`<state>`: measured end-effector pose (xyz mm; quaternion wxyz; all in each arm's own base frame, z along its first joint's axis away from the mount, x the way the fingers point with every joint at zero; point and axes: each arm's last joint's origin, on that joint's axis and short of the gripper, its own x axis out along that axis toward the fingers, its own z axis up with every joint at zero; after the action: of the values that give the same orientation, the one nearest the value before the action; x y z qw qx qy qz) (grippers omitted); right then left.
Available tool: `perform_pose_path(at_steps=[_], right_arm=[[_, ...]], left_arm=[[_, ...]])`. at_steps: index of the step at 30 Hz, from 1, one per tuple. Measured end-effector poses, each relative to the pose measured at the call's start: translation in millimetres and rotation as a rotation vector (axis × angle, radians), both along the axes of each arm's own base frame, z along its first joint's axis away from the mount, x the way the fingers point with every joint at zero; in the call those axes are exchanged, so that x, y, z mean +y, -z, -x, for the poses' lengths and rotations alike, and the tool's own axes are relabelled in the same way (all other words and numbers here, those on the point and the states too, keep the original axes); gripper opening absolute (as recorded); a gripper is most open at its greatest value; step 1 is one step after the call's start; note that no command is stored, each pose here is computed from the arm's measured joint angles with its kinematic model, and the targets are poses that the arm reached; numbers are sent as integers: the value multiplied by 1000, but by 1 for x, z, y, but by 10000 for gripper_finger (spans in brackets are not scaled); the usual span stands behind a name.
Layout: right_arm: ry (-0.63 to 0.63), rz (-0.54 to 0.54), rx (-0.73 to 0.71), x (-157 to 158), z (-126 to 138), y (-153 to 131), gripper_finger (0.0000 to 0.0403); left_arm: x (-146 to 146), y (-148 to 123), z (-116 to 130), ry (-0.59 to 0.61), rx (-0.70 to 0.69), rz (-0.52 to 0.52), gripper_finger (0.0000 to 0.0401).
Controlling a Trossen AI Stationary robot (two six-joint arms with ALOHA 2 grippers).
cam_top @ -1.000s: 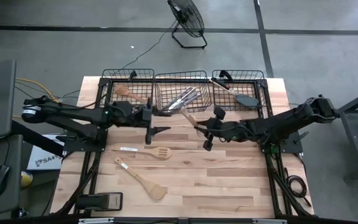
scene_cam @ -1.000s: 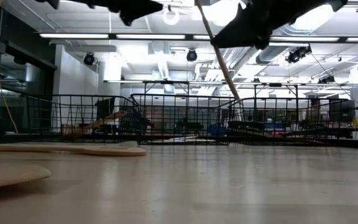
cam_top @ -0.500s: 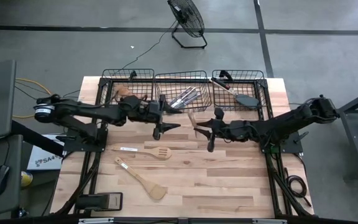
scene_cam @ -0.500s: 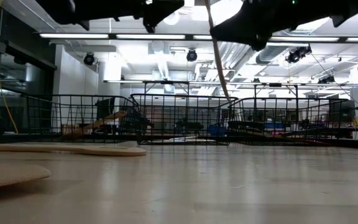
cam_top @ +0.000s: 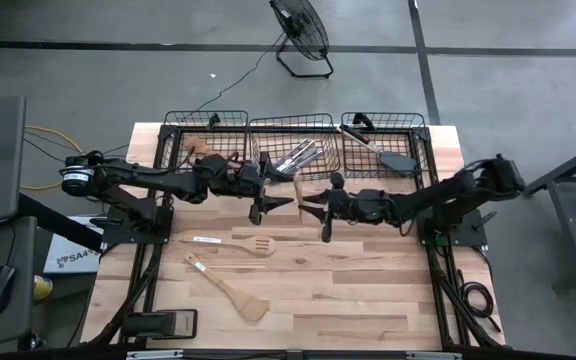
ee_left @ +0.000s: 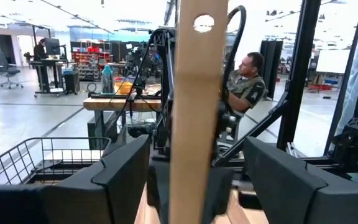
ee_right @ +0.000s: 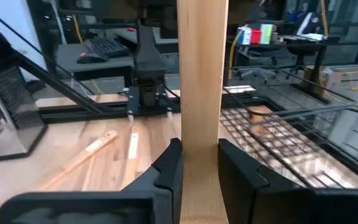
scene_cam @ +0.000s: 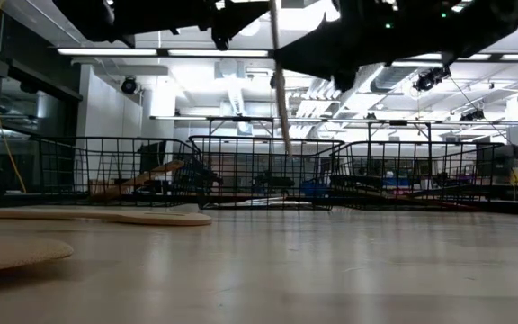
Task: Pick & Place Kitchen Items
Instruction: Put the brown serving spoon into the left mesh basket
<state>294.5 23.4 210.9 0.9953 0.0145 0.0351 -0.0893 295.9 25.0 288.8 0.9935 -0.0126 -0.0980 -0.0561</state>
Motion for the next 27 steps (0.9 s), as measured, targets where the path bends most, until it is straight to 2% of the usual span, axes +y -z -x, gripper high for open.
perform_pose_path(at_steps=[8, 17, 21, 27], right_arm=[[-32, -12, 12, -3, -31, 4, 68], [-24, -40, 22, -4, -32, 5, 68], [-22, -52, 34, -4, -32, 7, 68], [-31, -56, 39, -4, -32, 7, 68]], left_arm=[[0, 1, 0, 2, 8, 8, 258], [-1, 1, 0, 28, 11, 27, 251], [-1, 1, 0, 59, 16, 49, 212], [-2, 2, 0, 77, 34, 63, 113]])
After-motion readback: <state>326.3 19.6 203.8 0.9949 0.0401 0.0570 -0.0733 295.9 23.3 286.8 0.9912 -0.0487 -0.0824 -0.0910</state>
